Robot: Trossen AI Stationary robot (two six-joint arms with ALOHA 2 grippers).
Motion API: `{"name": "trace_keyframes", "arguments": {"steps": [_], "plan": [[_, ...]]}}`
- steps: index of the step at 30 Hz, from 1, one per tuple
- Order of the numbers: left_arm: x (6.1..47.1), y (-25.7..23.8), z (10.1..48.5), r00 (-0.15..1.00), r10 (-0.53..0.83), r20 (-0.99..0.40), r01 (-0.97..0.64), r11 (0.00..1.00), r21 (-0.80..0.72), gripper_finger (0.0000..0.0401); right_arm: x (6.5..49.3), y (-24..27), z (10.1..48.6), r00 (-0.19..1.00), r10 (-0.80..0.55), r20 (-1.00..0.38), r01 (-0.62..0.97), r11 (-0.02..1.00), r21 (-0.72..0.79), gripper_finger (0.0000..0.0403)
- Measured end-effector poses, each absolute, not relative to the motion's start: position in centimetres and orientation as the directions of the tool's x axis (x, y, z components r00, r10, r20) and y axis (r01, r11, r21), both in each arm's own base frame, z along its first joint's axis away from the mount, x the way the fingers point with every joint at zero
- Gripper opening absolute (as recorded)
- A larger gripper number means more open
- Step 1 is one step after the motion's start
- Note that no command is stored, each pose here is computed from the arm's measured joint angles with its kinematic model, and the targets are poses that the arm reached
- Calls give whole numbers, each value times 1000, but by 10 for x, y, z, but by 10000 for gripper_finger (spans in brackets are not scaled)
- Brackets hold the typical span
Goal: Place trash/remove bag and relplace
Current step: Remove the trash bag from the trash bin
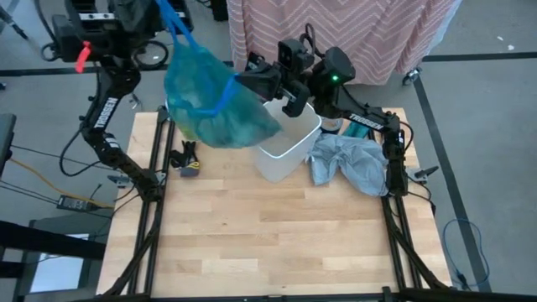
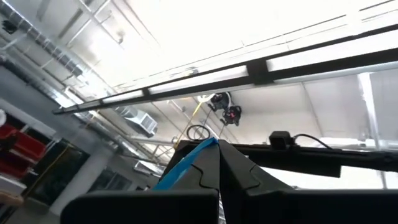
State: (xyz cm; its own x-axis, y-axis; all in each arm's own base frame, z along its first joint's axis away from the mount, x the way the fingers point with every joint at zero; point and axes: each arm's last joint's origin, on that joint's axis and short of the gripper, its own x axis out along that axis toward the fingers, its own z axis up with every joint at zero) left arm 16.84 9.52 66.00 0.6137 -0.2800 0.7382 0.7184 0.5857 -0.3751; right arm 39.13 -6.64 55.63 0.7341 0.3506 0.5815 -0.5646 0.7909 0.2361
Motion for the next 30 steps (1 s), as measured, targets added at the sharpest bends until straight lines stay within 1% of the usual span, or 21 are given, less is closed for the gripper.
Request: {"name": "trace_keyframes", "arguments": {"steps": [2,4,7,11,13,15,18,23,27,30], "plan": [[170,96,659,629,-272,728,705,593,-389,2,391,-66,556,736,353,578,-561,796,228,20],[172,98,658,643,-267,718,698,590,-405,2,392,-66,555,744,353,567,-557,797,235,45],[176,101,655,671,-247,698,675,594,-438,2,393,-67,554,751,352,558,-540,814,213,94],[173,106,654,700,-220,679,637,624,-454,2,393,-66,554,753,354,555,-532,823,197,163],[166,110,655,707,-196,679,615,646,-453,2,391,-66,556,750,356,558,-535,823,193,190],[156,112,657,709,-171,684,590,675,-443,2,383,-64,562,740,360,569,-540,821,184,206],[137,114,661,707,-129,696,545,727,-418,2,372,-64,571,724,358,589,-541,825,163,214],[114,115,664,737,-78,671,463,782,-418,2,362,-68,579,725,318,610,-481,868,119,202],[104,116,660,817,-29,577,364,801,-476,2,351,-71,586,717,284,636,-427,901,79,191],[100,118,649,885,63,461,222,813,-538,2,341,-71,593,703,279,654,-406,913,46,189]]}}
